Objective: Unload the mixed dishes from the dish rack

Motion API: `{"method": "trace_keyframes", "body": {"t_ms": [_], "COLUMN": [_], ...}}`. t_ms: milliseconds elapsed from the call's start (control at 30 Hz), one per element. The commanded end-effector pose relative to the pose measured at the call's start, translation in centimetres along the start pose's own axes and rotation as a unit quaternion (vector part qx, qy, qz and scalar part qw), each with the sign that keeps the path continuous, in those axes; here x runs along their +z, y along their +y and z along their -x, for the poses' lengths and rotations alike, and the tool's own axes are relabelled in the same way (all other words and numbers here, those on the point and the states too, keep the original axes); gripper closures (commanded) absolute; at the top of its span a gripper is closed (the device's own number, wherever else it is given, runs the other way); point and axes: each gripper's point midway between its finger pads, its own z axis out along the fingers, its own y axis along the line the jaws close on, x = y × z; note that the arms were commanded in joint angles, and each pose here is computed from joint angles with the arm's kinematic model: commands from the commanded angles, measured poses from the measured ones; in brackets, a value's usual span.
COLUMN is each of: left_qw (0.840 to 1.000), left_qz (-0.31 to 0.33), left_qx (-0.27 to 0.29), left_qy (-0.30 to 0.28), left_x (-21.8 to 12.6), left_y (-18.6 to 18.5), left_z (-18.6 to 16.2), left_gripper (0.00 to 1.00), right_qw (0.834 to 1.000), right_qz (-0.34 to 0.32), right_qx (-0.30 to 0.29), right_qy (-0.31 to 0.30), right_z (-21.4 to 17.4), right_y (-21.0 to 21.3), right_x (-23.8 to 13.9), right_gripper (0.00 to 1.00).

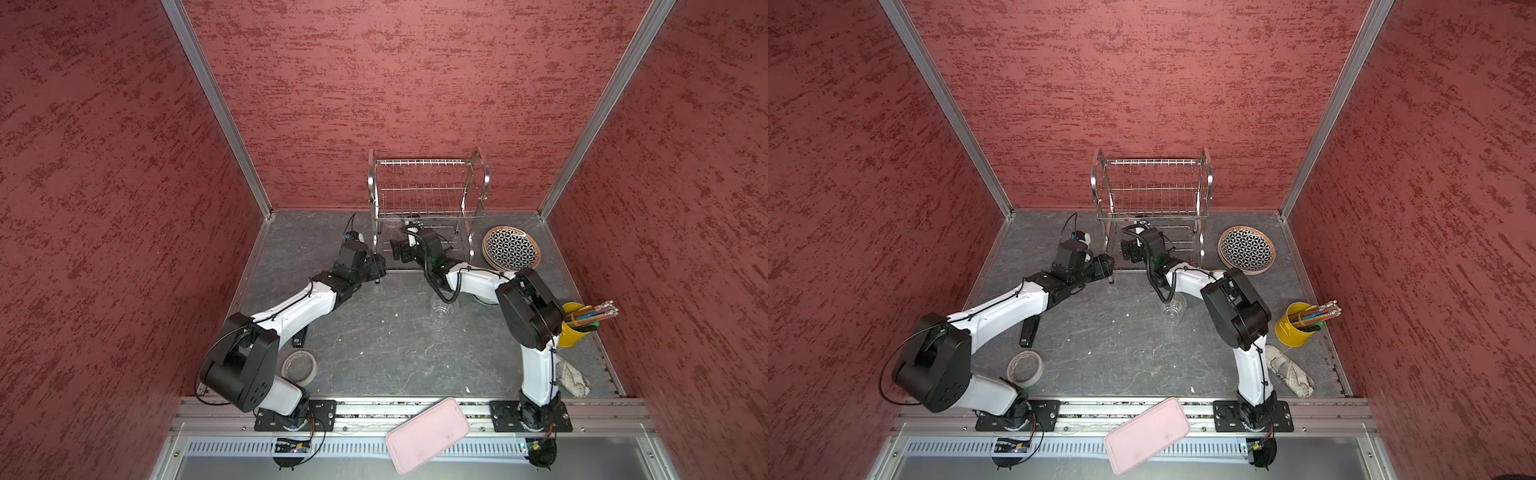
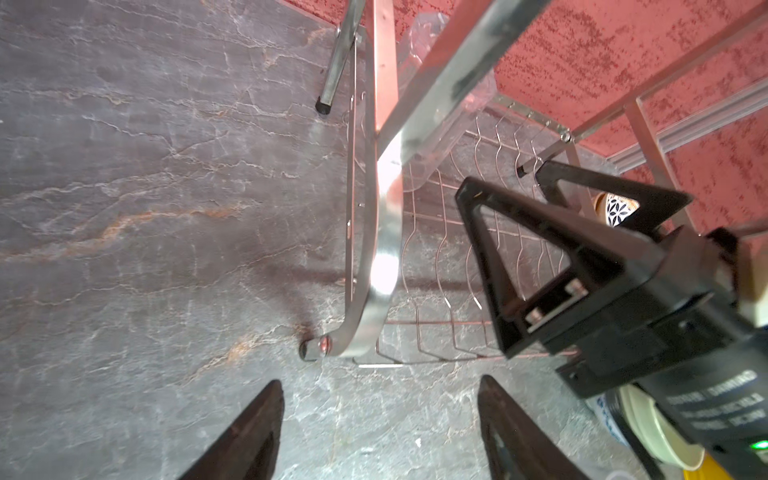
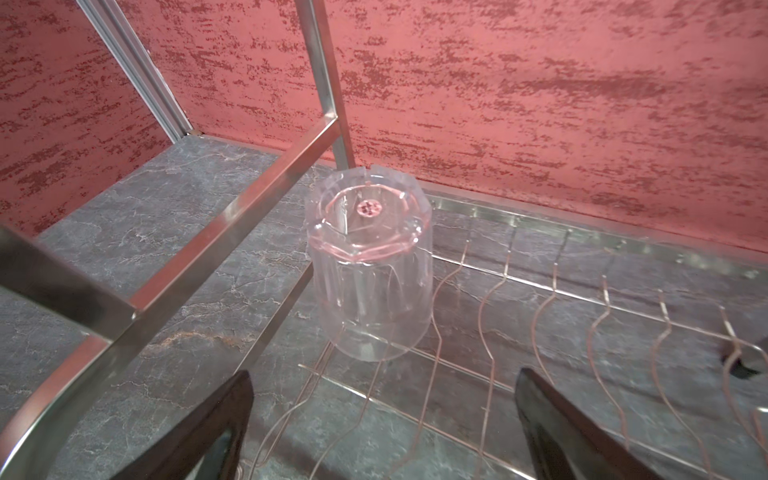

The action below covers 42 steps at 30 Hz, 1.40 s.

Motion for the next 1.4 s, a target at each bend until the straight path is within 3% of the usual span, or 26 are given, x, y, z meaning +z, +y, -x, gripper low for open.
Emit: {"method": "trace_keyframes", "body": {"t_ms": [0,300,467,833,1367], "left_qw": [1.0,0.999,0.999,0.999,0.999], "left_qz": [-0.012,0.003,0.001,-0.009,-0.018], "left_qx": [0.011,0.026,0.025,0.034,0.042], "left_qy": [-0.014,-0.025,-0.023,-0.016,-0.014], "left_x": [0.5,1.4,1.9,2.5,2.6], "left_y": [-0.8,-0.4,-0.3,-0.6,-1.1], "left_z": [1.3,2.3,2.5,2.4,2.6], "left_gripper": [0.32,0.44,0.6,0.76,0.87], "right_qw": [1.0,1.0,1.0,0.998,0.994], "right_qz": [0.018,0.01,0.0,-0.003,-0.029], "right_qx": [0.0,0.017,0.023,0.05,0.086], "right_qy": [0.001,0.002,-0.004,-0.023,-0.053], "right_z": [0.3,-0.1,0.1,0.7,1.2], "right_y": [0.5,0.2,-0.3,-0.5,-1.4], "right_x": [0.9,1.9,2.0,2.7,4.2], "right_gripper": [0.01,0.02,0.01,0.01,0.01]}}
